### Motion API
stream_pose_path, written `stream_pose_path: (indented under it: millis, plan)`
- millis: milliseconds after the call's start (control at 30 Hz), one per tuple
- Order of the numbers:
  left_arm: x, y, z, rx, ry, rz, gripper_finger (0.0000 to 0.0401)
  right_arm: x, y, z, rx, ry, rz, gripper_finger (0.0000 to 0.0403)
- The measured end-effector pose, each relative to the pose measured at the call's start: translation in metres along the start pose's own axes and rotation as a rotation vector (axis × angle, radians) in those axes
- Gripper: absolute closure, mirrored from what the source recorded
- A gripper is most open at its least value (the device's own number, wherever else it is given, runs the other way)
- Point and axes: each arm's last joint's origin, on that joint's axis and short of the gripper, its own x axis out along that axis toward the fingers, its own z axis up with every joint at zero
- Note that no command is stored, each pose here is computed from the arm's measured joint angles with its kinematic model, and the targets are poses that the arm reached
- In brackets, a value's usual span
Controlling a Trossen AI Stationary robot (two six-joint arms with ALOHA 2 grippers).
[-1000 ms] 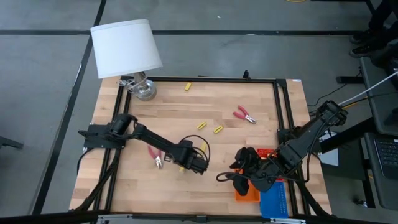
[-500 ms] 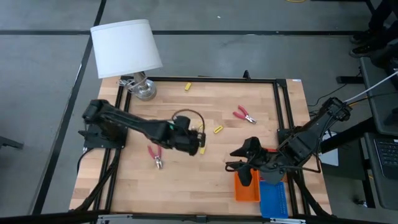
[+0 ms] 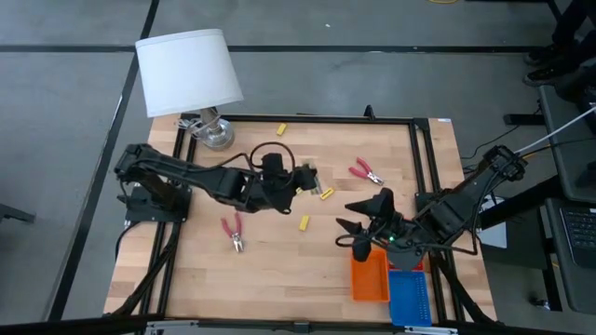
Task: Pick & Place School Supplies
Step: Put the yellow crayon box into the red basket
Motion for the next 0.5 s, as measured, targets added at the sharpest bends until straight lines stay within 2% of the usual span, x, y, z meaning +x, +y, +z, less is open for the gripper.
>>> stream_pose_path:
  millis: [333, 500]
  plan:
    - [-0.001, -0.007, 0.000, -0.043, -0.049, -0.054, 0.0272, 0.013, -0.006, 0.009, 0.034, -0.018, -0.039, 0.0098]
    - [0.003, -0.009, -0.002, -0.026, -0.038, -0.075, 0.0272, 0.025, -0.009, 0.018, 0.062, 0.000, -0.035, 0.0088]
